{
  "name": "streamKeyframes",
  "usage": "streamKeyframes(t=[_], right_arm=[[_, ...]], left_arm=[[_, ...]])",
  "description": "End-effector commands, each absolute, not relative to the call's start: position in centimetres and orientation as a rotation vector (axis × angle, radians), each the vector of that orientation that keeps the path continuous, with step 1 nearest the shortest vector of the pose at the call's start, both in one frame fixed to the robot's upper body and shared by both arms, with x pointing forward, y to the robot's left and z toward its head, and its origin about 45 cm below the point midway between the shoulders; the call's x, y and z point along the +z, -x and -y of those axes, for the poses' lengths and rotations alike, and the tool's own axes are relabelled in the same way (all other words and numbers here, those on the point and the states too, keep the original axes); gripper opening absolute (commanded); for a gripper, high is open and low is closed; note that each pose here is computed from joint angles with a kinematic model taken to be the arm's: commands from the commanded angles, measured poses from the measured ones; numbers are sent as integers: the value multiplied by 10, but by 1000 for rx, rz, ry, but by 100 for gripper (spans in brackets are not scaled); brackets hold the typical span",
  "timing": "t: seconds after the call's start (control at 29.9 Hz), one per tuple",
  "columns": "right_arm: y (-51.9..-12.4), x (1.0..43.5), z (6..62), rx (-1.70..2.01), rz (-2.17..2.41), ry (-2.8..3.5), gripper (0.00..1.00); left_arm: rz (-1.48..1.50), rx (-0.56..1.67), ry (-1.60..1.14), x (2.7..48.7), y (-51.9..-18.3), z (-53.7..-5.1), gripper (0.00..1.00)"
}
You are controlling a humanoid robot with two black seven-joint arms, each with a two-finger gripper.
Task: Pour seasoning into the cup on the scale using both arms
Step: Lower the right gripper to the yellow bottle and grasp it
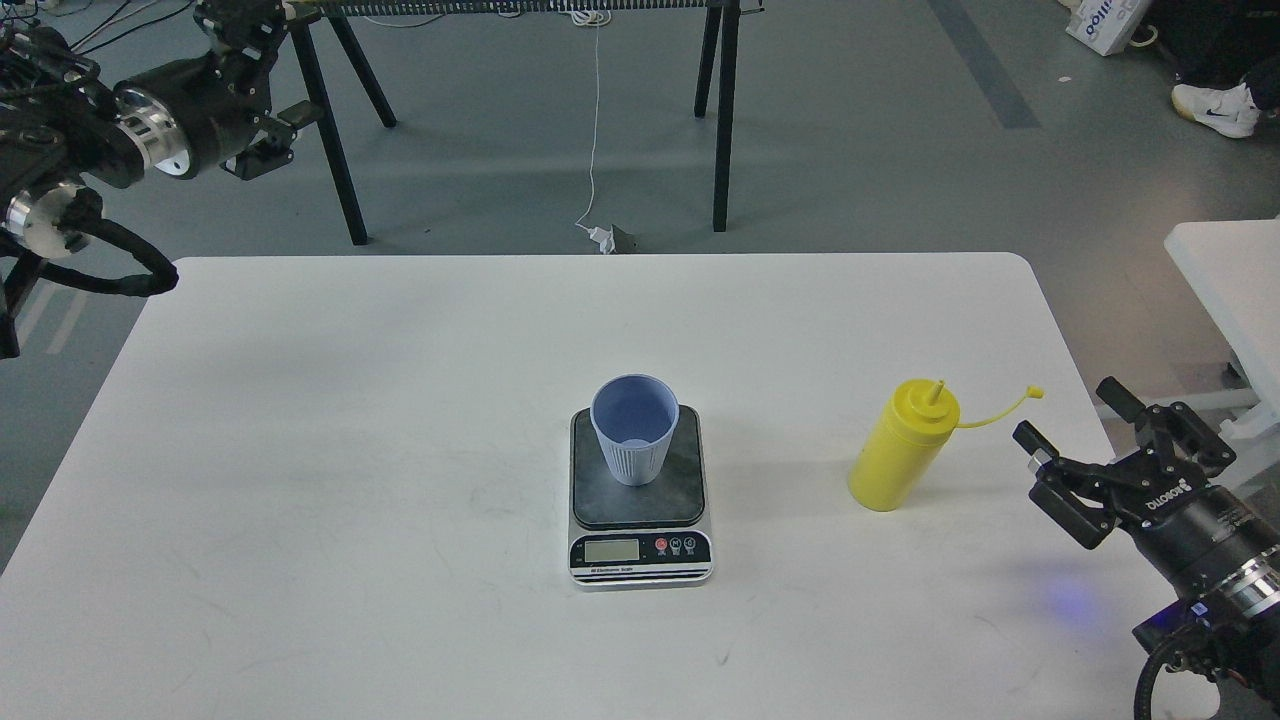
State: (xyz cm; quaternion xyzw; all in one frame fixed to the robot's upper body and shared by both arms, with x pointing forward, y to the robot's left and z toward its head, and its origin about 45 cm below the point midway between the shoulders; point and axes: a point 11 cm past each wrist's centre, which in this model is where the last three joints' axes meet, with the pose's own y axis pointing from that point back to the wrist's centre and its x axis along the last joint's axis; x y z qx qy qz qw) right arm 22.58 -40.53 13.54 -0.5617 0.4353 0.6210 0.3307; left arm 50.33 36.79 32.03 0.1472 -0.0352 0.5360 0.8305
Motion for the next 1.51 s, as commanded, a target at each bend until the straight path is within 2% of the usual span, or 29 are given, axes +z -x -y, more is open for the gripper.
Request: streamKeyframes(t=[0.0,0.23,0.87,1.47], right_arm=[[-210,98,402,1694,-1202,1385,99],[-214,63,389,1738,-1256,1358,99],[-246,32,347,1787,-1262,1404,99],[-266,32,319,1809,-1204,1433,99]], left_arm=[[71,1139,-313,318,-503,-369,100],[69,1143,-318,317,-502,-372,100],[35,1155,-343,298,-494,-382,100],[19,1161,-351,290,-490,-386,100]])
